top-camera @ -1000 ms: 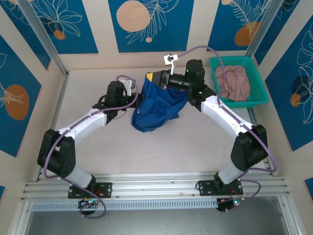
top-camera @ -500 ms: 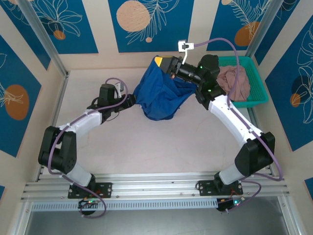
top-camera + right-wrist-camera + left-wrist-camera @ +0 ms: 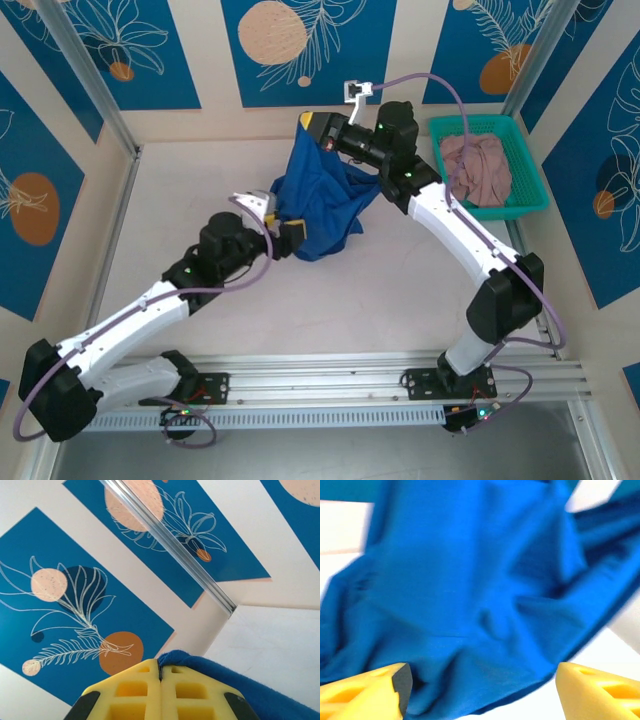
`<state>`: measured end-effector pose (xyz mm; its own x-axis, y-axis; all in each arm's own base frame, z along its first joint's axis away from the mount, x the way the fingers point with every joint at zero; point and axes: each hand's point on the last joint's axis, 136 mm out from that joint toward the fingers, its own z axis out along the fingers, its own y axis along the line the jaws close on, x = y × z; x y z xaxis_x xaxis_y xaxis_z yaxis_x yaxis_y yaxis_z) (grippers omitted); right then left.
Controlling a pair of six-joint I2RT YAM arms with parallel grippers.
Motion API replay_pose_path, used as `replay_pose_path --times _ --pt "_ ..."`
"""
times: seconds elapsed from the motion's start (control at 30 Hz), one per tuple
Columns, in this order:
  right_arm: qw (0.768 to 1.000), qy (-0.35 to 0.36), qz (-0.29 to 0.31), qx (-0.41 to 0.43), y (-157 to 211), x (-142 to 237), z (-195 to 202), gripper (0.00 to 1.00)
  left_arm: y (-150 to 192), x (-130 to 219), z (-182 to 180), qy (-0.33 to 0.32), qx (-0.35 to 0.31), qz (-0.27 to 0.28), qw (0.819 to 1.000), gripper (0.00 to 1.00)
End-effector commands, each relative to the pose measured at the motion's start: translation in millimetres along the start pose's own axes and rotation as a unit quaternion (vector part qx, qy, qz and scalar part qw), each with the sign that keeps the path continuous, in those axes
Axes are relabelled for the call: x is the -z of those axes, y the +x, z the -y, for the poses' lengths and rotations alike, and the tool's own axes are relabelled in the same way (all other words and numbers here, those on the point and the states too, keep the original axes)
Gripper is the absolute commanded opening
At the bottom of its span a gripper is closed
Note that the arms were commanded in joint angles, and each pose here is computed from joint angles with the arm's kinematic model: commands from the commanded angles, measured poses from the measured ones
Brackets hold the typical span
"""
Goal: Fold the inside-out t-shirt
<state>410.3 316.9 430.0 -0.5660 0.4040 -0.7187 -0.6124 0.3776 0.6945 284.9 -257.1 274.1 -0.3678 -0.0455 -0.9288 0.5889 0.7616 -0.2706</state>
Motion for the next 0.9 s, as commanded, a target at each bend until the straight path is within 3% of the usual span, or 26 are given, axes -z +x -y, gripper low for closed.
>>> replay_pose_path --times 0.0,0.1,0.27,0.37,0.5,0.67,0.87 --pt "1.0 0.005 0.003 -0.015 -6 -7 -4 0.0 -6 -13 32 0.024 -0.118 0.01 0.993 0.76" --pt "1.0 0.003 -0.007 -0.018 -1 -11 -5 0.0 -11 -32 65 0.054 -0.177 0.005 0.983 0.77" --pt "1.0 0.005 -0.013 -0.024 3 -12 -3 0.0 -22 -74 83 0.066 -0.213 0.009 0.975 0.77" --pt "1.0 0.005 -0.011 -0.026 -2 -10 -4 0.0 -6 -103 86 0.074 -0.233 -0.01 0.97 0.73" --pt "1.0 0.005 -0.002 -0.025 -17 -3 -5 0.0 41 -127 69 0.056 -0.238 -0.055 0.968 0.68" --pt "1.0 -0.006 -0.018 0.002 -36 10 -12 0.0 65 -104 54 0.05 -0.221 -0.07 0.971 0.68" --pt "0.996 -0.011 -0.073 0.054 -32 20 -21 0.0 51 -50 19 0.025 -0.162 -0.052 0.985 0.71"
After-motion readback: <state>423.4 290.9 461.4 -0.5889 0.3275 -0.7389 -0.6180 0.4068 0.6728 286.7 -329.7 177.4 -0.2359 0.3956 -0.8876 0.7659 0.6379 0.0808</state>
